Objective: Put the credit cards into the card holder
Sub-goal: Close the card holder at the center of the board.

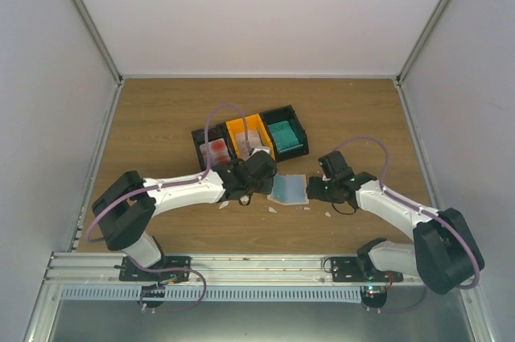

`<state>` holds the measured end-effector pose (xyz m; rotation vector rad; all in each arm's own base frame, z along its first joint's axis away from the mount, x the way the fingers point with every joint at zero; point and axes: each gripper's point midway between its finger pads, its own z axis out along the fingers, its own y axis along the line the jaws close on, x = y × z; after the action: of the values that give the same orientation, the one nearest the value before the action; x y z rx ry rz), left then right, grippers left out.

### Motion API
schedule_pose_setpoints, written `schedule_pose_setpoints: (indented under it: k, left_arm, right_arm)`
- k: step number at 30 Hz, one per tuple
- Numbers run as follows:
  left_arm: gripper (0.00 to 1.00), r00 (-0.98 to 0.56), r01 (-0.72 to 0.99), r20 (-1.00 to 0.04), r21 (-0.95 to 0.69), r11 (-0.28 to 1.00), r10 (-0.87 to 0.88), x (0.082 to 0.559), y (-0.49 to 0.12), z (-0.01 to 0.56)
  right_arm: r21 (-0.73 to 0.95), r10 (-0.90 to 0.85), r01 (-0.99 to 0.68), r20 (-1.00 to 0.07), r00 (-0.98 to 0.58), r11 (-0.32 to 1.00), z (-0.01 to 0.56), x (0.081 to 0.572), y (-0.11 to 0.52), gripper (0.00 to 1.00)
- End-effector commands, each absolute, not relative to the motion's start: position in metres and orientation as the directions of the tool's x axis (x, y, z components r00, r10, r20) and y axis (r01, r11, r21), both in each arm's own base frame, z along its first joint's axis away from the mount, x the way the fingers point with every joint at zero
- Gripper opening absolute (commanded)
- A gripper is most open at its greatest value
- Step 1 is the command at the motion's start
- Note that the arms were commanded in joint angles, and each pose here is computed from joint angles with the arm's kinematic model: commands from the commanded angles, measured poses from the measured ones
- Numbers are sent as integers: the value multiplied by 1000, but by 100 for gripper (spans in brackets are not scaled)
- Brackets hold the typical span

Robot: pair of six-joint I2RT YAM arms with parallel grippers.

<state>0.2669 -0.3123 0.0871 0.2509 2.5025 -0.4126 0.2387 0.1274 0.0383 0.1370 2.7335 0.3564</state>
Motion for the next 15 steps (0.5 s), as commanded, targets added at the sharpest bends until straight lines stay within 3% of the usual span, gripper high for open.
schedule_pose_setpoints:
  k: [1,6,15]
  left_arm:
    - [0,-761,303,-644,-247,920,78,275,-316,122]
    - [1,-755,370,-650,-314,874,85,273,-334,136]
    - [3,-770,424,-631,-394,815,96,269,-361,139]
  right_arm:
    - [260,135,47,-334,-933,964,31,232,125,59]
    - [338,116,10,-296,-948,941,27,227,141,50]
    - [313,112,26,-261,-959,949,12,229,141,22]
